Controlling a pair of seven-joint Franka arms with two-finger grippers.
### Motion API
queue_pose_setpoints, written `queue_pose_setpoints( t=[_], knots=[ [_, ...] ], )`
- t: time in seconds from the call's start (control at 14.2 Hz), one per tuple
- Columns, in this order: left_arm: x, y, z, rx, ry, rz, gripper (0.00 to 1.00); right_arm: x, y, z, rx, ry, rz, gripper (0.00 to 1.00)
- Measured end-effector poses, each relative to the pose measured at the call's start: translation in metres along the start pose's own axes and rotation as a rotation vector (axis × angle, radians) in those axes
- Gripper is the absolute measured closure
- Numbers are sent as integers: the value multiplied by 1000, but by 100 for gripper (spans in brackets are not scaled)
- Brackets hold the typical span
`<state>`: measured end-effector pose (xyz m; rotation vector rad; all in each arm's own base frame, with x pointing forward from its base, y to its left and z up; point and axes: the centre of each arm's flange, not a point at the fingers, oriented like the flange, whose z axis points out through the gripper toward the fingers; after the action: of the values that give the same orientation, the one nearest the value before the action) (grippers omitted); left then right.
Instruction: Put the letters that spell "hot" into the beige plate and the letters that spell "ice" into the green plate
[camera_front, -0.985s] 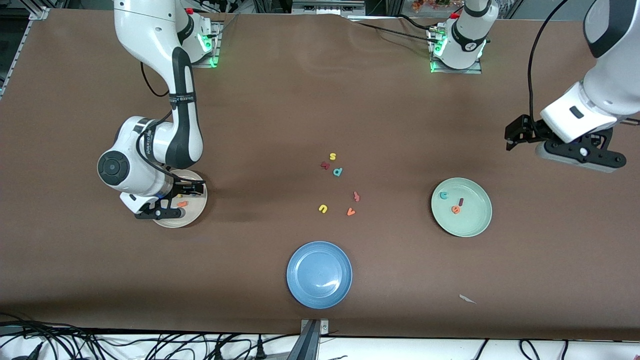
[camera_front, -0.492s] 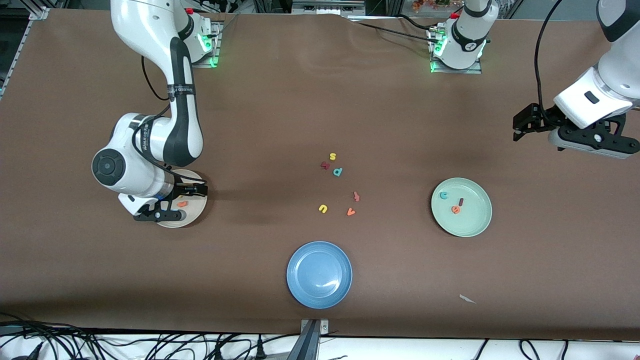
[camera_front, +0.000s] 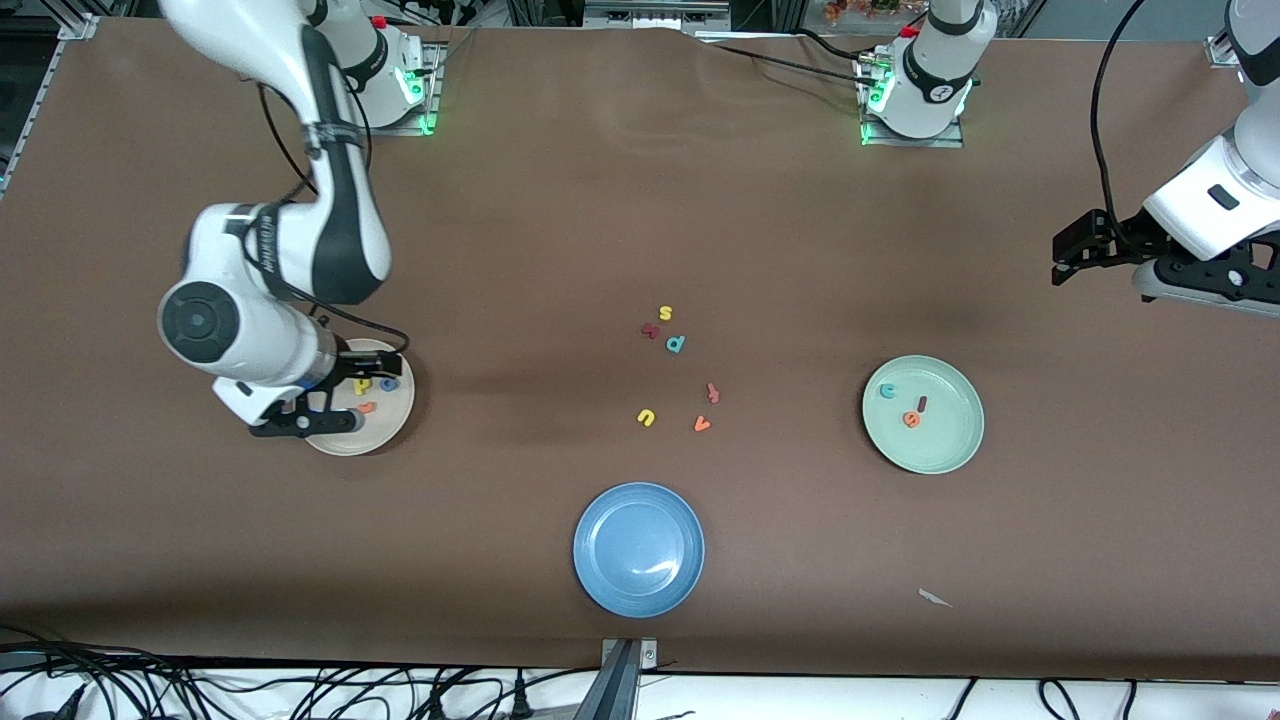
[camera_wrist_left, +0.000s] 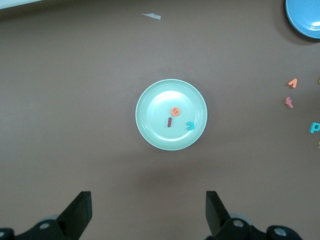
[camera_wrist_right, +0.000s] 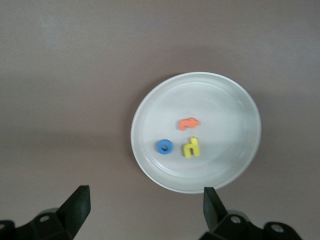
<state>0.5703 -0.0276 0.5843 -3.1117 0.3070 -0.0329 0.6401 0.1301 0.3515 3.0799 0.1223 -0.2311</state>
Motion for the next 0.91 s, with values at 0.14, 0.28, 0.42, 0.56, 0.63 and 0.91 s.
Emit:
queue_pose_setpoints(
  t=[0.14, 0.28, 0.42, 0.56, 0.63, 0.91],
  knots=[
    [0, 2, 0, 0, 1, 3, 0, -7, 23, -20, 20, -9, -4, 0],
    [0, 3, -1, 0, 1, 5, 0, -17, 49, -43, 56, -20, 11, 0],
    [0, 5, -1, 0, 2, 9, 0, -33, 69, -67, 60, -41, 18, 0],
    [0, 6, -1, 0, 2, 10, 0, -51, 79, -92, 49, -62, 14, 0],
    [0, 6, -1, 0, 2, 10, 0, -60, 84, -103, 48, -73, 15, 0],
    [0, 6, -1, -1, -3, 10, 0, -93, 104, -146, 54, -78, 30, 0]
  ],
)
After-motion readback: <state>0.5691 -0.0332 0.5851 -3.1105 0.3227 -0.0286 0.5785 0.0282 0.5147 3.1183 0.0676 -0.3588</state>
